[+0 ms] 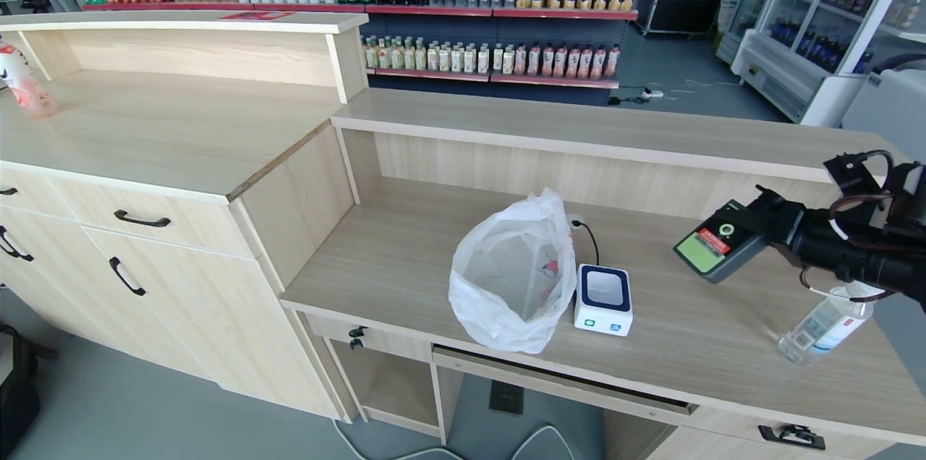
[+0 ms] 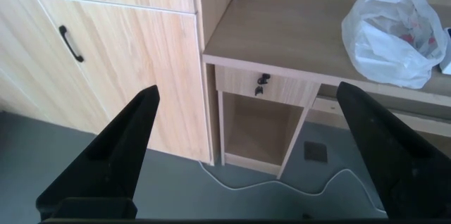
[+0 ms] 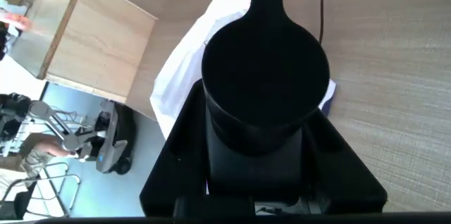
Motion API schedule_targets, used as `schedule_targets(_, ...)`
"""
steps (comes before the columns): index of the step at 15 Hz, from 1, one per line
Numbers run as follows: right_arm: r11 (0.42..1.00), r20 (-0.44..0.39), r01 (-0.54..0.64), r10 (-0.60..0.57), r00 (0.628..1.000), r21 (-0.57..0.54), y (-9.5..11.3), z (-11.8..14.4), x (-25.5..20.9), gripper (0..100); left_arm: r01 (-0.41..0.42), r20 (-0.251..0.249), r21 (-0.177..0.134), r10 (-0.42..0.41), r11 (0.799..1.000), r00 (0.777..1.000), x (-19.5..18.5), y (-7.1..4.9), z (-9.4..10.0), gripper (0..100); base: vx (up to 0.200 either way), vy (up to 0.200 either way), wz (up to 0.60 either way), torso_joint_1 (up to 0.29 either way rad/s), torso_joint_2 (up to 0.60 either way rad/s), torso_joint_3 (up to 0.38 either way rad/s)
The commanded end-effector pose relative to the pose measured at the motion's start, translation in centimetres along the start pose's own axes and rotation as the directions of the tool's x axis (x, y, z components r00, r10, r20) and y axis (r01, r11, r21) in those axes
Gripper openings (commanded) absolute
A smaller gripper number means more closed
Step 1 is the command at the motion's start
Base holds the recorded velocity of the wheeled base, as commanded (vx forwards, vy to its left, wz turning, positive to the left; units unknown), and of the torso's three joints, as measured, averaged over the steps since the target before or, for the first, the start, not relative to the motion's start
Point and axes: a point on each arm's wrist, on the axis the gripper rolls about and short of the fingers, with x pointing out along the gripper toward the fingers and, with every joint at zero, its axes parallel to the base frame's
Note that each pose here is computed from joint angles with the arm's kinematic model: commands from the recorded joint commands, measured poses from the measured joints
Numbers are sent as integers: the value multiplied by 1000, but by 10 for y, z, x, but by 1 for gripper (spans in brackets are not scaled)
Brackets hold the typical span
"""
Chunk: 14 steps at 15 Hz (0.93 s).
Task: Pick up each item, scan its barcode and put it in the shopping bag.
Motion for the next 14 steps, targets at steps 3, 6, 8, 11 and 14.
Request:
schedule_targets(3, 1000, -63, 18, -18, 998, -14, -18, -17, 13, 0, 0, 0, 0, 0, 1000, 1000, 0, 0, 0, 100, 0, 0, 0, 0, 0, 0)
schedule_targets(6, 999, -87, 27, -28, 996, -17, -21, -26, 11, 0, 0, 0, 0, 0, 1000, 1000, 0, 0, 0, 100, 0, 0, 0, 0, 0, 0)
schedule_targets(8, 999, -91, 28, -30, 995, -19, -25, -28, 15, 0, 0, 0, 0, 0, 1000, 1000, 0, 0, 0, 100, 0, 0, 0, 0, 0, 0)
schedule_targets(11, 999, -70, 20, -24, 997, -50, -31, -28, 22, 0, 0, 0, 0, 0, 1000, 1000, 0, 0, 0, 100, 0, 0, 0, 0, 0, 0)
schedule_targets(14, 997, -81, 28, -34, 996, -77, -35, -32, 24, 0, 0, 0, 0, 0, 1000, 1000, 0, 0, 0, 100, 0, 0, 0, 0, 0, 0)
